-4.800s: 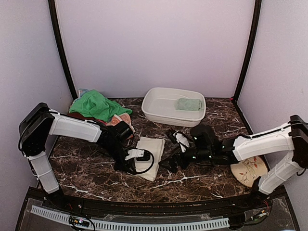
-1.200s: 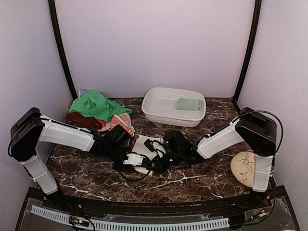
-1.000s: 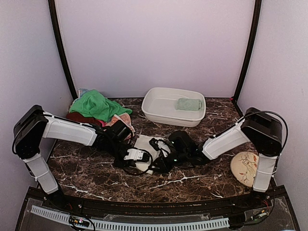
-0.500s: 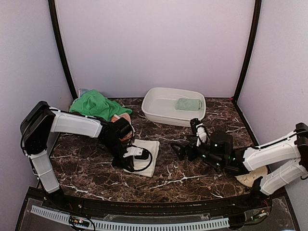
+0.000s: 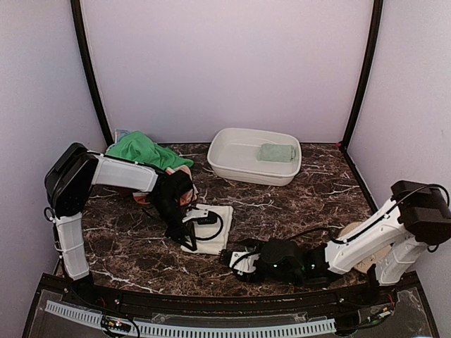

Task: Roll the towels
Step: Roll the towel at the center of the board.

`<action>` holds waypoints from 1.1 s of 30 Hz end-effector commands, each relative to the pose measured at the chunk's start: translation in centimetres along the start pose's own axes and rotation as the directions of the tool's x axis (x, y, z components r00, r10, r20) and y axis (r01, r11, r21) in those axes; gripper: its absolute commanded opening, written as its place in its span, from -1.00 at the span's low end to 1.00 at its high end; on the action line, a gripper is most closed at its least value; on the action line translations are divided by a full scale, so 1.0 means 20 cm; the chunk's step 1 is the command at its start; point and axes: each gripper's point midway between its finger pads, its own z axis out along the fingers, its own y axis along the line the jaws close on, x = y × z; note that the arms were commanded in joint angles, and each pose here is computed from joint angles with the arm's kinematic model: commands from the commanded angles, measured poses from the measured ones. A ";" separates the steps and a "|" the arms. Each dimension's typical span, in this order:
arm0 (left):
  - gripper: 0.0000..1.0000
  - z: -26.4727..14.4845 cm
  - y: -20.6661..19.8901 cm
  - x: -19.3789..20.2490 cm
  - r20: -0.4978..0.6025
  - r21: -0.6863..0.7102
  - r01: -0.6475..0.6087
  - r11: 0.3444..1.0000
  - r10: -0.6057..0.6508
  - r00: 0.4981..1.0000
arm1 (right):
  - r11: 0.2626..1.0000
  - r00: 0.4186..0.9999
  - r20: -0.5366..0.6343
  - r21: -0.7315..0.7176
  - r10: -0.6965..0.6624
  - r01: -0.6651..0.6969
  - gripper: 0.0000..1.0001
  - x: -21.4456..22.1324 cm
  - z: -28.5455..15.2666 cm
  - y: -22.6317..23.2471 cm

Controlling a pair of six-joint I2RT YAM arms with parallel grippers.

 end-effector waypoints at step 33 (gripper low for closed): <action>0.27 -0.27 0.04 0.08 0.180 -0.275 -0.020 0.961 0.072 0.981 | 0.951 0.988 -0.149 -0.300 0.036 -0.080 -1.00 0.10 0.46 0.17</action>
